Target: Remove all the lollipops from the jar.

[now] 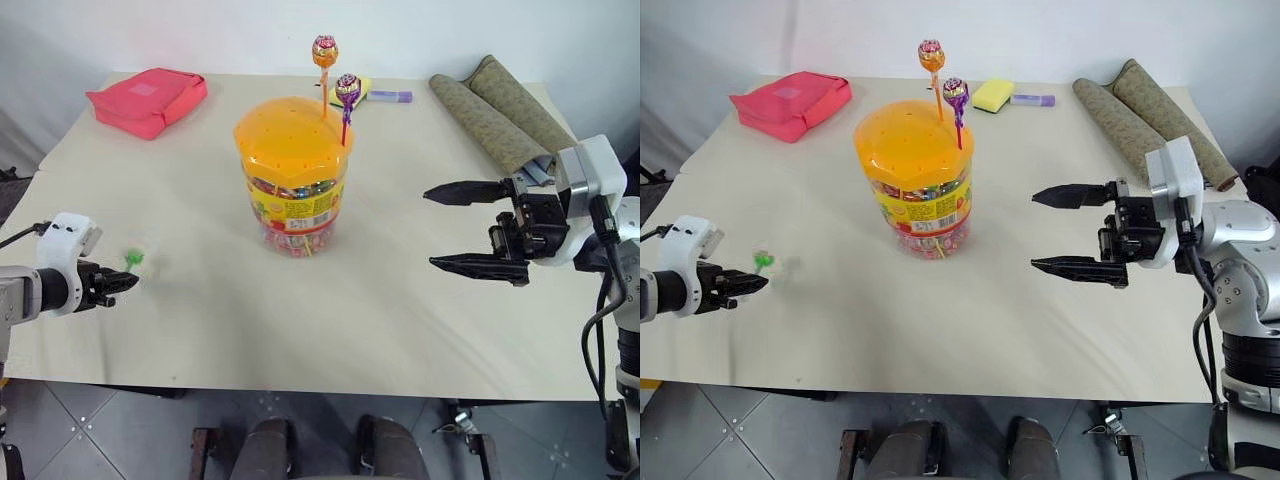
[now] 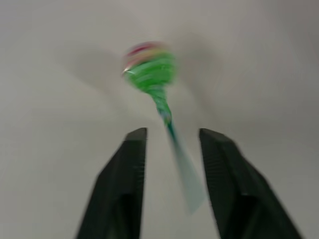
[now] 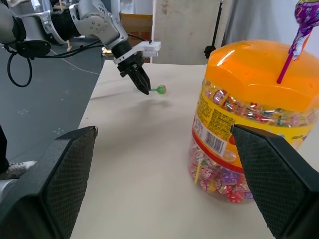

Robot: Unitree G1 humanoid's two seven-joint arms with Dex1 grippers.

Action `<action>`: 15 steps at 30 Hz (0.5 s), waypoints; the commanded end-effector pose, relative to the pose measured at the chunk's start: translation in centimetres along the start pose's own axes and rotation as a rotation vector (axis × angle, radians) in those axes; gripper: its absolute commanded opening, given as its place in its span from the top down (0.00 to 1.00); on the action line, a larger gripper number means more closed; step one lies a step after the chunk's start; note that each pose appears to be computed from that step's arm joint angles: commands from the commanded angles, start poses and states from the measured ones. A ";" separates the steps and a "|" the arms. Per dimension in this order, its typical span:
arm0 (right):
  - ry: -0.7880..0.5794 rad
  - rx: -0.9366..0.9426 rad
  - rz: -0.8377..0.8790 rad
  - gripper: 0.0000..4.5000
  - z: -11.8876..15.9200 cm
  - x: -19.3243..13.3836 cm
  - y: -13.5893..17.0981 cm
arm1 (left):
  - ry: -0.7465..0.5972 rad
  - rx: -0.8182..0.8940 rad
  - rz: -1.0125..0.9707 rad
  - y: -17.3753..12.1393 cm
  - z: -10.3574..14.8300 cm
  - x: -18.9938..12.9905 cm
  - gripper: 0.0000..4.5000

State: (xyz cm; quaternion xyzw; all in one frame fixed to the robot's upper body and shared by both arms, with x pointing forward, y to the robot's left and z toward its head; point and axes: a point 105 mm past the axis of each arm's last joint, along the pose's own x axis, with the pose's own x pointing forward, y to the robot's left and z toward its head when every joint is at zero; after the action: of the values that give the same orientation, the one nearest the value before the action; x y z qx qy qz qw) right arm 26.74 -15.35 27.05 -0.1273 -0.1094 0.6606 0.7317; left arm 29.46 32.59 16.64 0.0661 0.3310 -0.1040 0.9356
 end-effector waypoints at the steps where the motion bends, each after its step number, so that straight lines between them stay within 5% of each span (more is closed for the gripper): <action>1: -0.004 -0.068 -0.028 0.00 1.3 -0.7 -0.2 | -0.018 0.027 0.019 0.4 1.2 -0.7 0.38; 6: -0.002 -0.075 -0.043 0.00 1.3 -1.0 -0.3 | -0.027 0.053 0.016 0.3 2.0 -1.0 0.03; 15: 0.003 -0.093 -0.077 0.00 1.6 -1.4 -0.5 | -0.067 0.136 0.021 0.4 4.1 -1.7 0.01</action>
State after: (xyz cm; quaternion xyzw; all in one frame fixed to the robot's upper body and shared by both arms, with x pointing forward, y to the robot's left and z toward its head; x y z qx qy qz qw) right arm 26.90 -15.88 27.42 -0.1373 -0.1222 0.6439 0.7427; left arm 30.65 32.26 19.68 0.1090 0.3055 -0.1198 0.9383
